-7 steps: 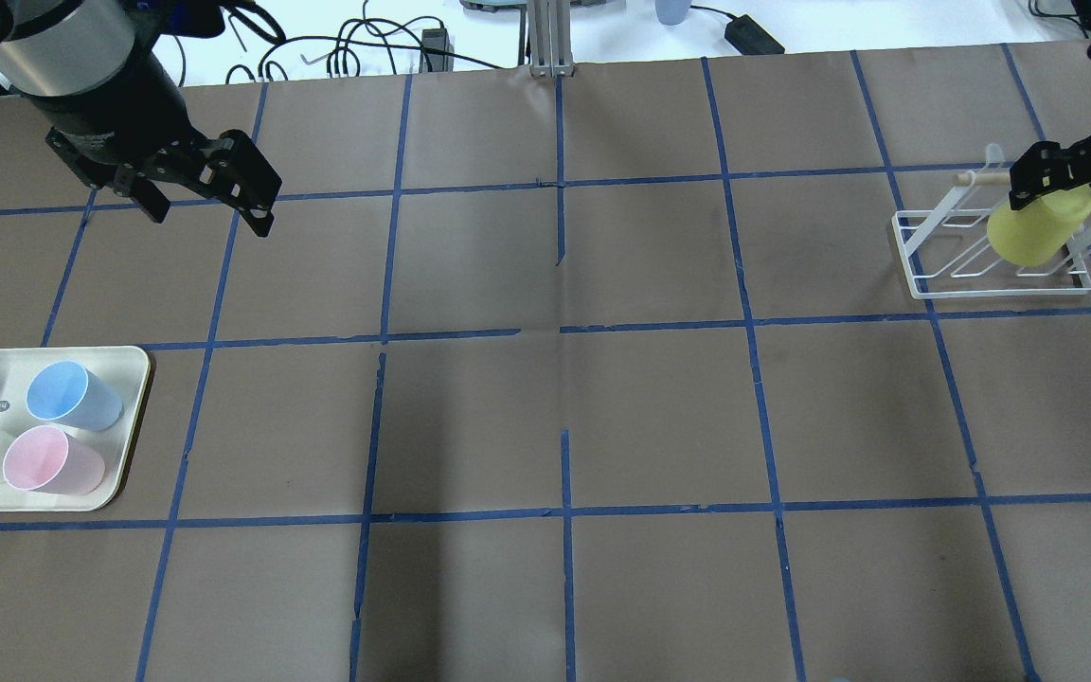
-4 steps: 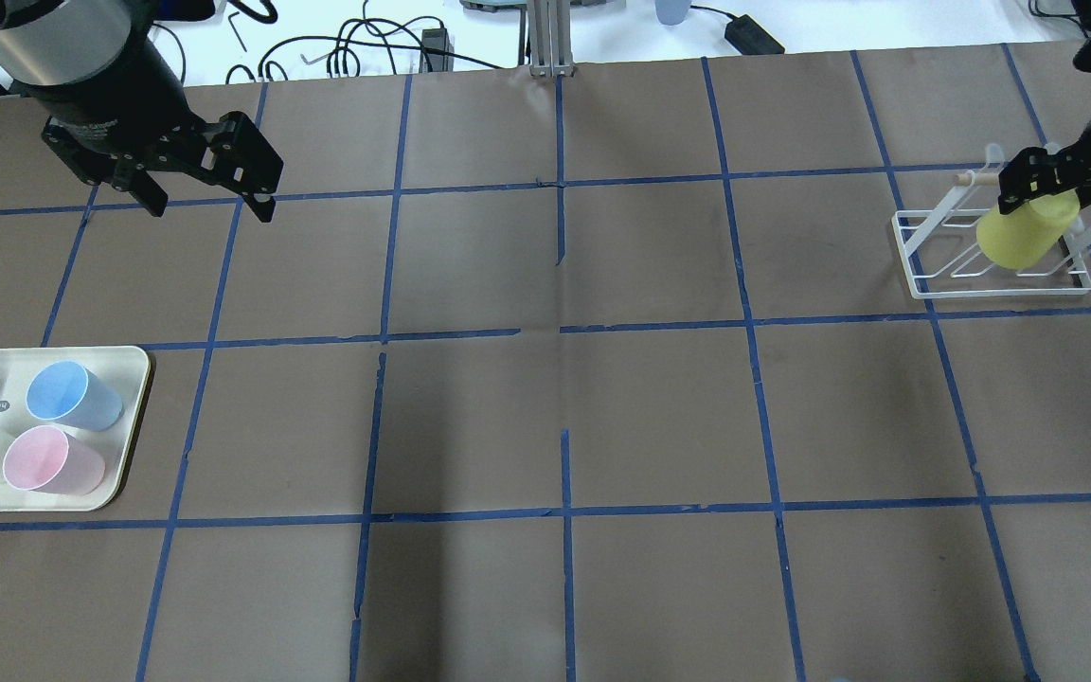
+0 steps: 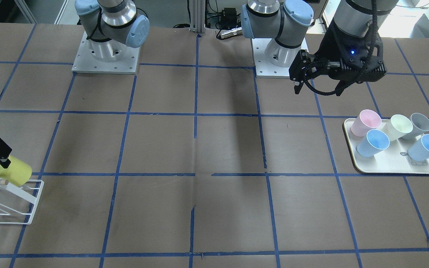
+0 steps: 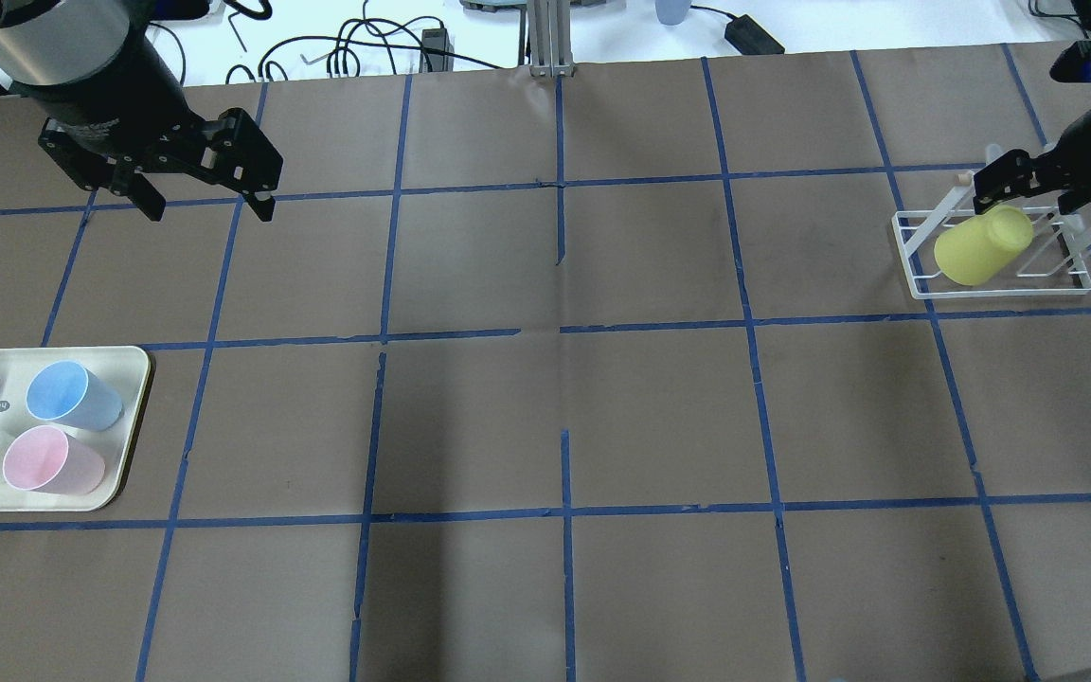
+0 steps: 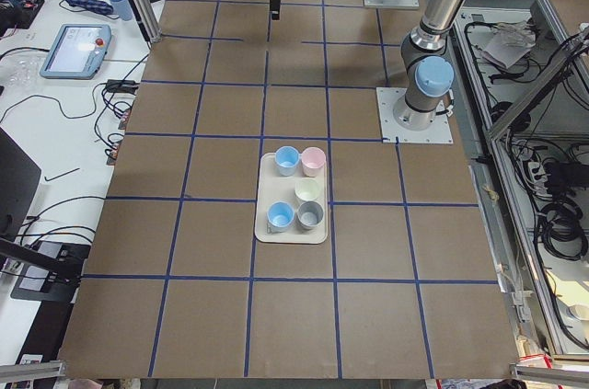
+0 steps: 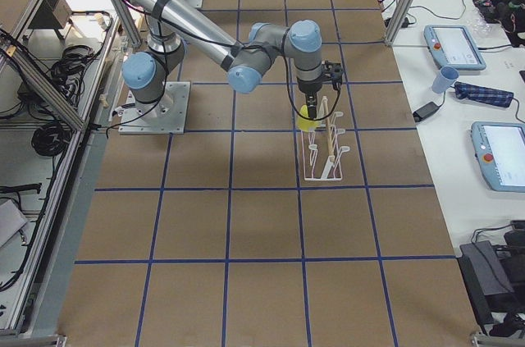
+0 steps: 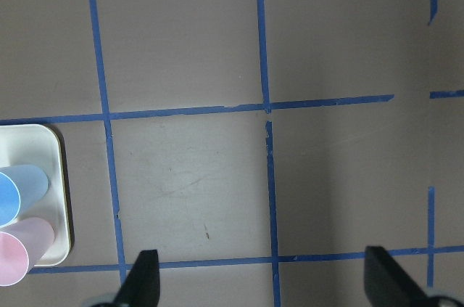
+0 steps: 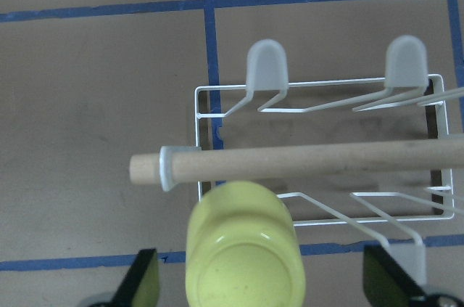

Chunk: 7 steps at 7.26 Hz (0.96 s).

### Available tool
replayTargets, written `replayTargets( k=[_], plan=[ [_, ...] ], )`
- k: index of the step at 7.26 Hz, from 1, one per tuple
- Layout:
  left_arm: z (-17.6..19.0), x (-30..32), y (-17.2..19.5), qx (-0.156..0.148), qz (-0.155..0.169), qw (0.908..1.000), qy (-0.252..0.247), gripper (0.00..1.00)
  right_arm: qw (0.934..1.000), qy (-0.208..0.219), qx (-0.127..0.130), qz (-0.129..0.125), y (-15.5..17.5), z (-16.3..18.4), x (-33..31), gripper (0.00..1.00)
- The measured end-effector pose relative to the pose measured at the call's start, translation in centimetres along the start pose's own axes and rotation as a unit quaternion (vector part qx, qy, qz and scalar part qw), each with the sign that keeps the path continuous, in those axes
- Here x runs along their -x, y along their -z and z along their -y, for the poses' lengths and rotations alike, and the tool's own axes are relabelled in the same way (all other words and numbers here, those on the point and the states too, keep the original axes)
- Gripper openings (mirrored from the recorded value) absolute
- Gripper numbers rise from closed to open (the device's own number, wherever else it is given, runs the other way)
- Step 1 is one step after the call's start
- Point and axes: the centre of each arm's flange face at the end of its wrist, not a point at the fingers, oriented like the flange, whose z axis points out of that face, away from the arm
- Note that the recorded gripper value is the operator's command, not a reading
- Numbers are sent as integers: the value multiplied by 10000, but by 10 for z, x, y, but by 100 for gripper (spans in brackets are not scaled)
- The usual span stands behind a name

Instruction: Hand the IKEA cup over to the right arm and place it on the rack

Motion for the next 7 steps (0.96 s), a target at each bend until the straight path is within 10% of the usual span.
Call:
replayTargets(
  k=[7],
  plan=[
    [0, 5, 3, -31, 0, 10000, 43, 100, 9984, -5, 567, 25, 174, 1, 18, 100]
  ],
)
